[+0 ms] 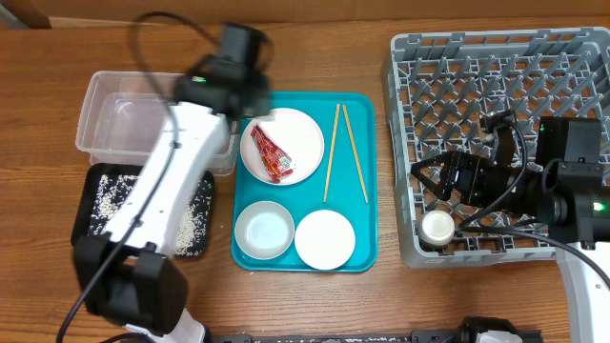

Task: Sort waste into correct bins and load items into the dishwasher
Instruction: 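Pick the white tissue off the plate and drop it in the clear bin, then pick the red wrapper off the plate and drop it in the clear bin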

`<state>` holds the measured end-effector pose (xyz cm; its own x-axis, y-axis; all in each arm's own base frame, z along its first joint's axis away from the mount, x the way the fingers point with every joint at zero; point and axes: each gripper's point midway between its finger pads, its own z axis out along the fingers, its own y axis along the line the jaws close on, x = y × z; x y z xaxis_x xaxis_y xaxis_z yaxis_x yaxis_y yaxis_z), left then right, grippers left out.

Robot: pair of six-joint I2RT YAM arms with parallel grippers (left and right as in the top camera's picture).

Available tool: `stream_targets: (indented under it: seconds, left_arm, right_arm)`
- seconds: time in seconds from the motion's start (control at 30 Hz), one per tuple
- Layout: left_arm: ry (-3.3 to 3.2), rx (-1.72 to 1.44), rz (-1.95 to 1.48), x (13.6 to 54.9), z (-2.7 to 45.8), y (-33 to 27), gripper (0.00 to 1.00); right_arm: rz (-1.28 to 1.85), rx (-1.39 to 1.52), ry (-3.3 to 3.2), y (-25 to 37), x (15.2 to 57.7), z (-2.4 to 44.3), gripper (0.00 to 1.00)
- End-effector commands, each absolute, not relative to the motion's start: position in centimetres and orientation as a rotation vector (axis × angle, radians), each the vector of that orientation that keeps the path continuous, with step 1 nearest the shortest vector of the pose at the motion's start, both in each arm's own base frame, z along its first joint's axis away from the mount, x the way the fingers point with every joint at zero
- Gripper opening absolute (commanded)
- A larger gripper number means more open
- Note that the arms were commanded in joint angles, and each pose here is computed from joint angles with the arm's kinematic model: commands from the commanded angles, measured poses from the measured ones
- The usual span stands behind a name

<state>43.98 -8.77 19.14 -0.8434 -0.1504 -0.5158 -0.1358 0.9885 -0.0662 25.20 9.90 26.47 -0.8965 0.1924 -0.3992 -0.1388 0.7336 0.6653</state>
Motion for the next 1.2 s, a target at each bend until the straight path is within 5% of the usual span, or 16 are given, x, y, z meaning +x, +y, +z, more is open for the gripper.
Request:
stream_targets:
  seconds: [0.0, 0.07, 0.2, 0.37, 0.67, 0.97, 1.07, 1.17]
  left_arm:
    - [2.630, -0.447, 0.089, 43.9, 16.8, -3.1, 0.06]
    - [2.671, -0.471, -0.021, 44.2, 15.6, -3.0, 0.41]
    - [2.683, -0.431, -0.189, 44.2, 16.1, -4.9, 0.66]
    - [2.713, -0.243, -0.237, 43.4, 16.0, -9.8, 0.68]
    - [2.882, -0.126, -0.020, 41.3, 6.3, -15.2, 0.61]
    - [2.948, -0.281, 0.223, 40.4, 0.9, -12.9, 0.54]
    - [2.968, -0.273, 0.200, 40.2, 0.4, -13.4, 0.36]
    - [2.977, -0.272, 0.144, 40.2, 0.7, -14.1, 0.04]
  right_arm:
    - [1.001, 0.014, 2.460, 10.0, 25.3, 27.4, 0.92]
    - [1.001, 0.014, 2.460, 10.0, 25.3, 27.4, 0.92]
    - [1.001, 0.015, 2.462, 10.0, 25.3, 27.4, 0.93]
    - [1.001, 0.015, 2.461, 10.0, 25.3, 27.4, 0.93]
    - [1.004, 0.020, 2.470, 10.0, 25.5, 27.2, 0.93]
    - [1.007, 0.026, 2.479, 9.9, 25.5, 27.0, 0.93]
    - [1.006, 0.025, 2.477, 9.9, 25.6, 27.0, 0.93]
    - [1.007, 0.026, 2.480, 10.0, 25.5, 26.9, 0.93]
